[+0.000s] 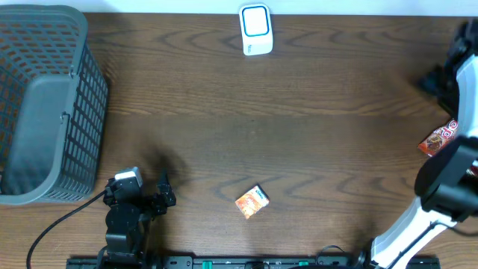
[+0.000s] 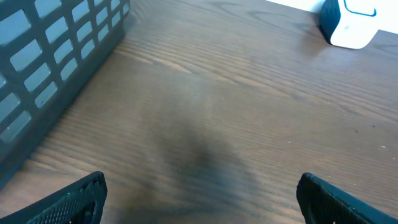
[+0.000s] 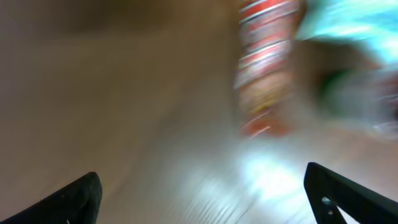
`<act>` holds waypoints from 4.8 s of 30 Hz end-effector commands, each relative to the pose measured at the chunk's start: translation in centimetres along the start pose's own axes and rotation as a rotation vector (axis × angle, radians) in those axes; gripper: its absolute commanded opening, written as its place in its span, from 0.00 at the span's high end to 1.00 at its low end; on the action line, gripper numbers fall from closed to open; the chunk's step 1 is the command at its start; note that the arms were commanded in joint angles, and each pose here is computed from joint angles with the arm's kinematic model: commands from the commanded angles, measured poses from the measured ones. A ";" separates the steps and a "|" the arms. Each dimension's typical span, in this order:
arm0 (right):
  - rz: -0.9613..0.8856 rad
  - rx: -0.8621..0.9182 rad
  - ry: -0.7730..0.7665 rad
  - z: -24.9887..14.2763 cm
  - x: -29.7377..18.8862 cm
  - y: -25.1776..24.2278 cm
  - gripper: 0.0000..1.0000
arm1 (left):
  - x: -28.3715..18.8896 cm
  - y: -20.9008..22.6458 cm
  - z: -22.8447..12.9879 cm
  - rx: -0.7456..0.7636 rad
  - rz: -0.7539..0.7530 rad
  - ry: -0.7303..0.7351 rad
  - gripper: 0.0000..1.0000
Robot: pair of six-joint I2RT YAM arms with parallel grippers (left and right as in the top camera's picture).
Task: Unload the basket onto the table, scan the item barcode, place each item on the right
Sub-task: 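Carry the jar to the right edge and release it, then move the right gripper down over the orange tissue pack, then grasp the orange tissue pack with the right gripper and lift it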
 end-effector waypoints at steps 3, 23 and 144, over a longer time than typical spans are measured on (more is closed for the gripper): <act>0.444 -0.434 0.177 -9.3 -6.3 12.7 0.01 | 0.1 0.2 -0.2 0.017 0.009 0.003 0.02; 0.306 -1.497 0.358 -42.0 -4.8 21.5 0.01 | 0.1 0.2 -0.2 0.017 0.009 0.003 0.02; 0.257 -0.827 0.263 -30.8 5.1 25.6 0.01 | 0.1 0.2 -0.2 0.017 0.009 0.003 0.02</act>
Point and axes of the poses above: each gripper's point midway between its finger pads, its own x axis out along the fingers, its own y axis along the line the jaws close on, z = x × y, the point moved 2 cm from there along -x, back along the fingers, and after that the axes turned 14 degrees about -x, right-handed, at the moved point
